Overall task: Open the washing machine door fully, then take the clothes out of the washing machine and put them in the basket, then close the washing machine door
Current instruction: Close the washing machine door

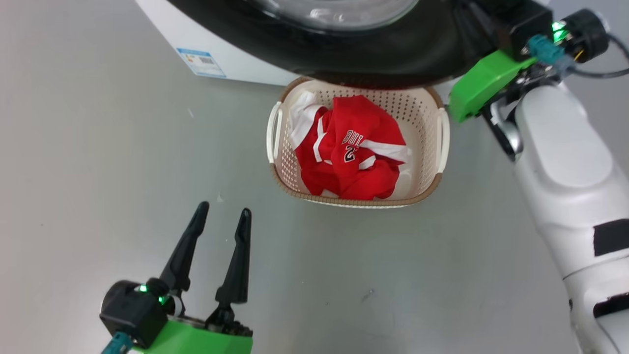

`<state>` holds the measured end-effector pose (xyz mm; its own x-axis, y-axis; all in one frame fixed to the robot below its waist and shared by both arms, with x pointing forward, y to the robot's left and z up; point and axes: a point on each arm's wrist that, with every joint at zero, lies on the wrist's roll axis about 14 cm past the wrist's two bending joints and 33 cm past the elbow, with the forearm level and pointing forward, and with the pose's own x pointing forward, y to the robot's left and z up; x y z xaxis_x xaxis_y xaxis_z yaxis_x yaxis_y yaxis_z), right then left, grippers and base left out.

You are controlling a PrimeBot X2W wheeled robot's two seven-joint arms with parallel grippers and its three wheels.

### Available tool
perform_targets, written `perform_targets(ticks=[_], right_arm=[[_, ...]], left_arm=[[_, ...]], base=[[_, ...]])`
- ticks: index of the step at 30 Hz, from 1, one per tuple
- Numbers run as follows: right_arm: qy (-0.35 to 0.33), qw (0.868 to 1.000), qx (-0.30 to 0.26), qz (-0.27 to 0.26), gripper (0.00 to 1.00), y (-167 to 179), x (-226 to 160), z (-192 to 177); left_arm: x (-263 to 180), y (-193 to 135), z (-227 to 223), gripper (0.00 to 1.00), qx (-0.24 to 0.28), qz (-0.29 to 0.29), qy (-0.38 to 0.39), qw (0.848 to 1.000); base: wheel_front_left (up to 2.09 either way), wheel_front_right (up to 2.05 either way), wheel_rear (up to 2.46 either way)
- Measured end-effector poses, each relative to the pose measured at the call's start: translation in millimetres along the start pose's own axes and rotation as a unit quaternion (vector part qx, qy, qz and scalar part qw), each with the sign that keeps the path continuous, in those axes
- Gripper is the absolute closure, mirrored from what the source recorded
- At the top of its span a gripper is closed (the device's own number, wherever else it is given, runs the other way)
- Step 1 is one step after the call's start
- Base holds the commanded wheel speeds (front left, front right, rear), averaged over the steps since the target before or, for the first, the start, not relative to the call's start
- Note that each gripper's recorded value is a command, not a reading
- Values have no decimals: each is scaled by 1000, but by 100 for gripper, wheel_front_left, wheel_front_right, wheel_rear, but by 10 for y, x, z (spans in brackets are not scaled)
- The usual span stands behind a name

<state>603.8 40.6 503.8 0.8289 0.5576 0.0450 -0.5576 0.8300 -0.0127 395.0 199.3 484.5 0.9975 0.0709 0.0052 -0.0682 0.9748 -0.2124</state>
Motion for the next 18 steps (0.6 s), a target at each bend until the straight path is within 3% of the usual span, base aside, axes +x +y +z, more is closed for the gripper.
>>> perform_targets(ticks=[13,18], right_arm=[[-2,999,-20,-39,100,-454,309,-3],[-1,999,-26,-34,100,-433,409,-11]], left_arm=[[98,75,31,0,7,6,-9,1000],[54,162,4,0,12,18,-2,1000]], base=[[0,0,0],[0,0,0]])
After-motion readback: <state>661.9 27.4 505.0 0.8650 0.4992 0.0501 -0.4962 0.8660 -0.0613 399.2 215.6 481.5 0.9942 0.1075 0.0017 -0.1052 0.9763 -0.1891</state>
